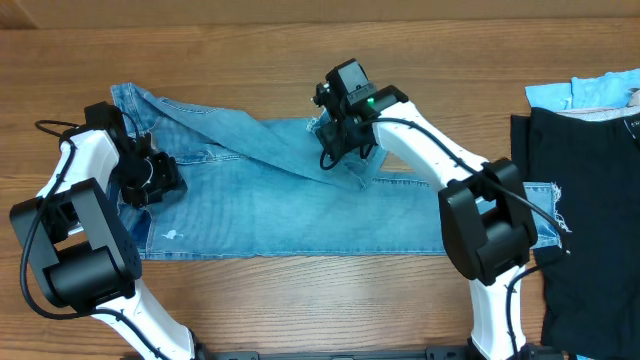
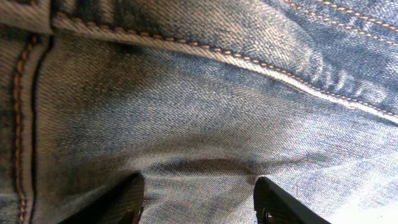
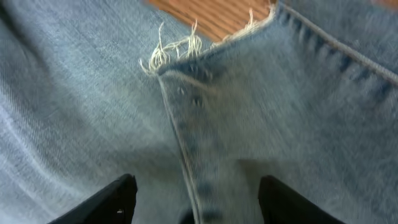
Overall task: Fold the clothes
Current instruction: 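Reach the right gripper to the second leg hem and grasp it, then pull the second leg rightward with the right gripper, laying it flat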
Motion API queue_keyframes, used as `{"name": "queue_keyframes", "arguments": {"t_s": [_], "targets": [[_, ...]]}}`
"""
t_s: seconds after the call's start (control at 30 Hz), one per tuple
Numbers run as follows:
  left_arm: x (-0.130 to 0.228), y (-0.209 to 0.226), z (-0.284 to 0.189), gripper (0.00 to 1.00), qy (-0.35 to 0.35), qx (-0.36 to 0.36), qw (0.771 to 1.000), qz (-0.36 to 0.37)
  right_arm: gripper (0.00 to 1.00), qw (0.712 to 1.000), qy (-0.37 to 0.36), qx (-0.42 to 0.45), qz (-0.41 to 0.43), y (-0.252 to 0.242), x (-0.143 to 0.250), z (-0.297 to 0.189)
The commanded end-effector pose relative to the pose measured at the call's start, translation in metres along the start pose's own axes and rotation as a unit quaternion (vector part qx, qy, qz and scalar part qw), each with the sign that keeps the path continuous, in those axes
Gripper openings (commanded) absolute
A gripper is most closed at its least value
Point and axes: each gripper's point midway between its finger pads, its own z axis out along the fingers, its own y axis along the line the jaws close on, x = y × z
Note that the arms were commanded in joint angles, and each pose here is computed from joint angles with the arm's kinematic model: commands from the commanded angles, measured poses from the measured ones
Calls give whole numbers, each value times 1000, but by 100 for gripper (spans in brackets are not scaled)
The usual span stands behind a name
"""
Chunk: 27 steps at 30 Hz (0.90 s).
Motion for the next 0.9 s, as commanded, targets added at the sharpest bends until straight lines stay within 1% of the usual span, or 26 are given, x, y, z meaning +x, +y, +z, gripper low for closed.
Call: {"name": "queue_keyframes", "arguments": {"t_s": [0.0, 0.1, 0.23, 0.27, 0.37, 0.47, 0.53, 0.57, 0.6, 0.63, 0.7, 0.73, 0.8, 0.83, 0.87], "targets": [[7, 20, 15, 61, 17, -26, 999, -8, 61, 999, -42, 8, -6, -2, -23, -9], [6, 20, 15, 61, 17, -26, 999, -8, 56, 998, -57, 7, -38, 5, -30, -8], [6, 20, 15, 61, 17, -26, 999, -8, 56, 996, -40, 39, -70, 11, -23, 13], [7, 20, 15, 61, 17, -26, 999, -8, 56, 996, -23, 52, -75, 10, -15, 27], [6, 20, 15, 62, 17, -26, 999, -8, 55, 996, -7, 57, -75, 8, -7, 40], [6, 20, 15, 62, 15, -26, 1000, -8, 48, 995, -13, 57, -76, 8, -9, 40], [6, 20, 15, 62, 16, -26, 1000, -8, 40, 995, -22, 58, -75, 8, -14, 40], [6, 20, 15, 62, 16, -26, 1000, -8, 28, 995, -27, 58, -75, 9, -16, 40], [6, 20, 15, 62, 15, -26, 1000, -8, 9, 995, -31, 64, -72, 7, -18, 40], [6, 20, 15, 62, 15, -26, 1000, -8, 4, 994, -36, 75, -67, 3, -22, 36], [6, 20, 15, 62, 15, -26, 1000, -8, 4, 992, -64, 102, -27, -5, -44, 9], [6, 20, 15, 62, 15, -26, 1000, -8, 4, 987, -99, 123, -2, -13, -67, -21], [6, 20, 15, 62, 16, -26, 1000, -8, 4, 978, -160, 135, 16, -21, -103, -80], [7, 20, 15, 62, 17, -26, 999, -8, 4, 973, -178, 147, 24, -29, -112, -105], [7, 20, 15, 62, 17, -26, 999, -8, 4, 965, -194, 170, 53, -44, -117, -130]]}}
